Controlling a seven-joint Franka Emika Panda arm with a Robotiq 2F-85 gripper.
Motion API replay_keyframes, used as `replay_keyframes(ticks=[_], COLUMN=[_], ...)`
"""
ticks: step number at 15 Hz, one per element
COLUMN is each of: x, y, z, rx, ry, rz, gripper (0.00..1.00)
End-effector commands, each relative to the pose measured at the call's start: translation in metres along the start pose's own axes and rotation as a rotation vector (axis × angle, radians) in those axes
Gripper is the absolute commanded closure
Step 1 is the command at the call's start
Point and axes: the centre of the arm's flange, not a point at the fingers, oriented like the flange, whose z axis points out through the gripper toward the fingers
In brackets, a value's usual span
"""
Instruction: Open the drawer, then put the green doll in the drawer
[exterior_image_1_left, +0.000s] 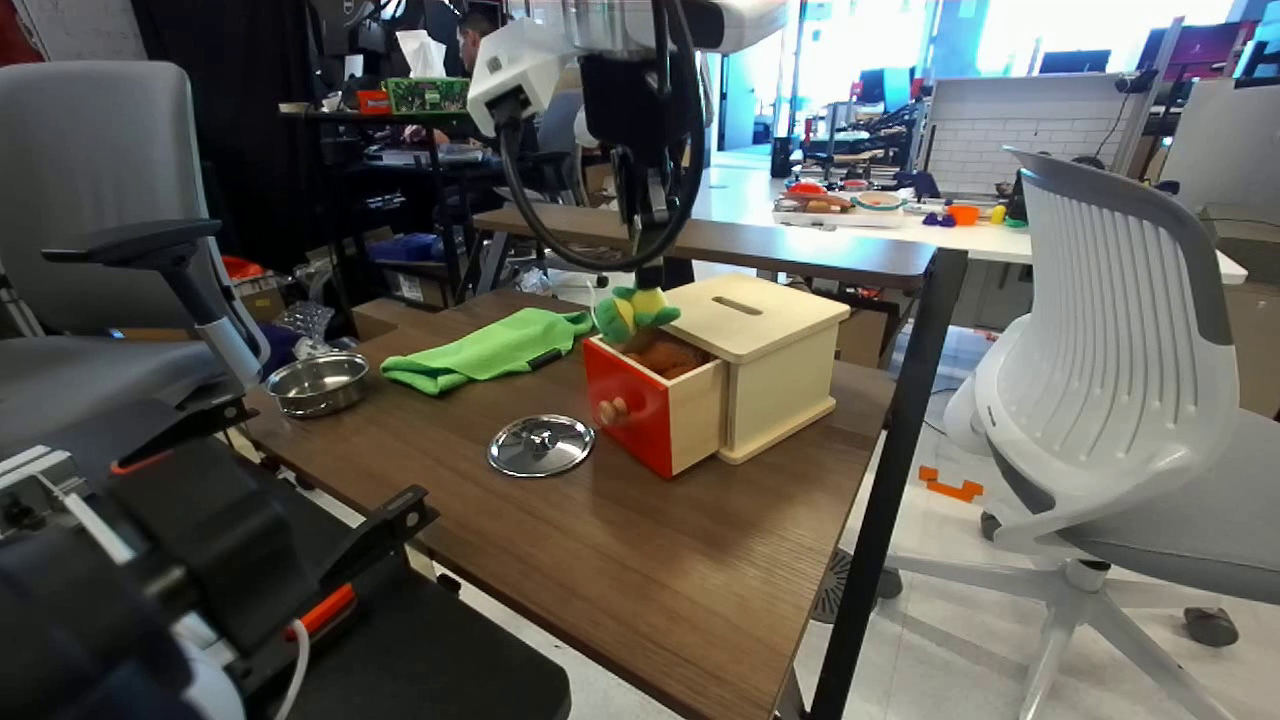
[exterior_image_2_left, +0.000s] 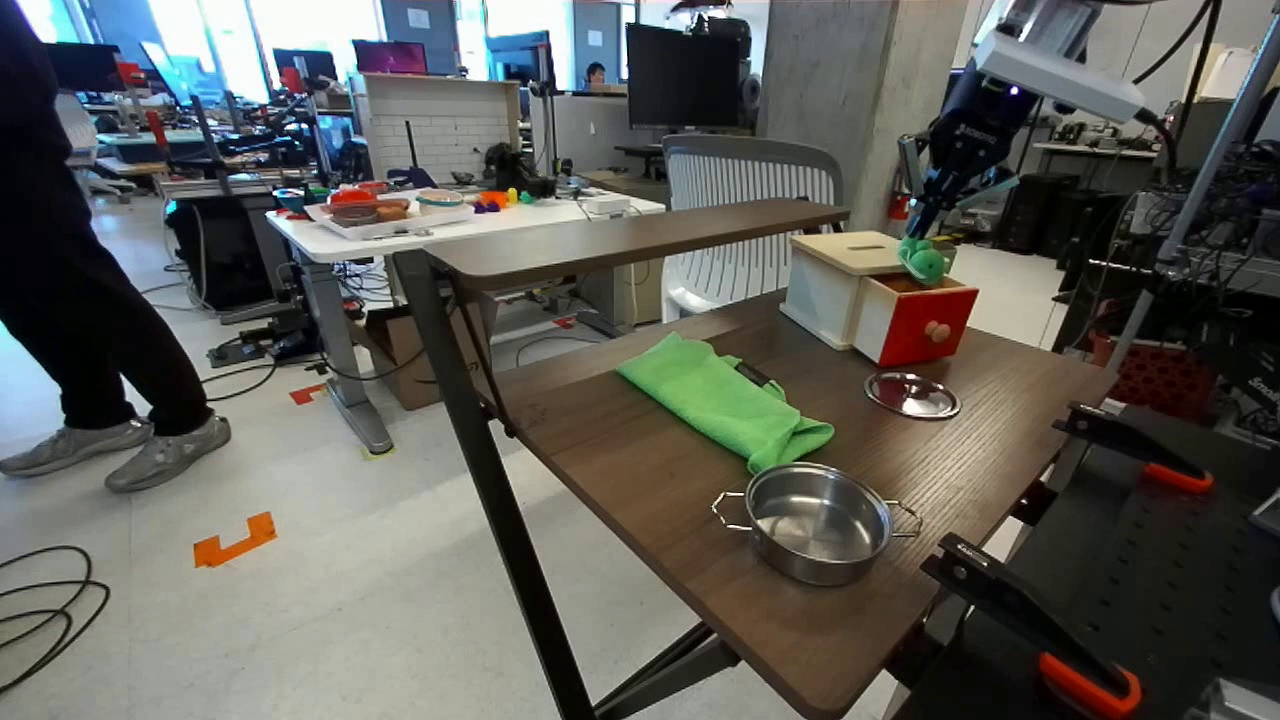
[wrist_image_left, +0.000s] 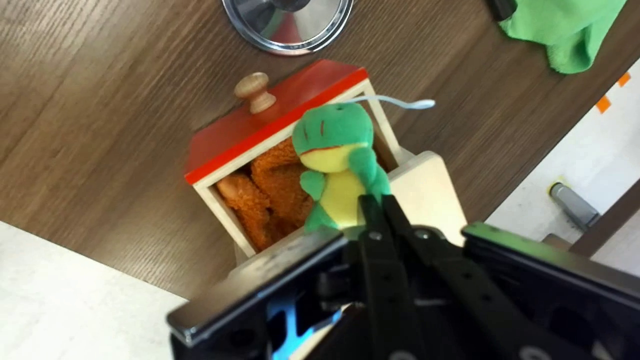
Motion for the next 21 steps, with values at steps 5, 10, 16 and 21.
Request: replay_keyframes(ticks=[5,10,16,21], x=[0.029,0.03,0.011,0.001], y=[-0.009,-0.009,-0.004,0.005], z=[0.035,0.043,0.037,0.042], rx=[-0.072,-0.108,-0.148,-0.214], ry=[0.005,-0.007,-0.059,-0.111], rz=[0.17,0.21,0.129,0.026], gripper=[0.99,0.99,0.99,0.49])
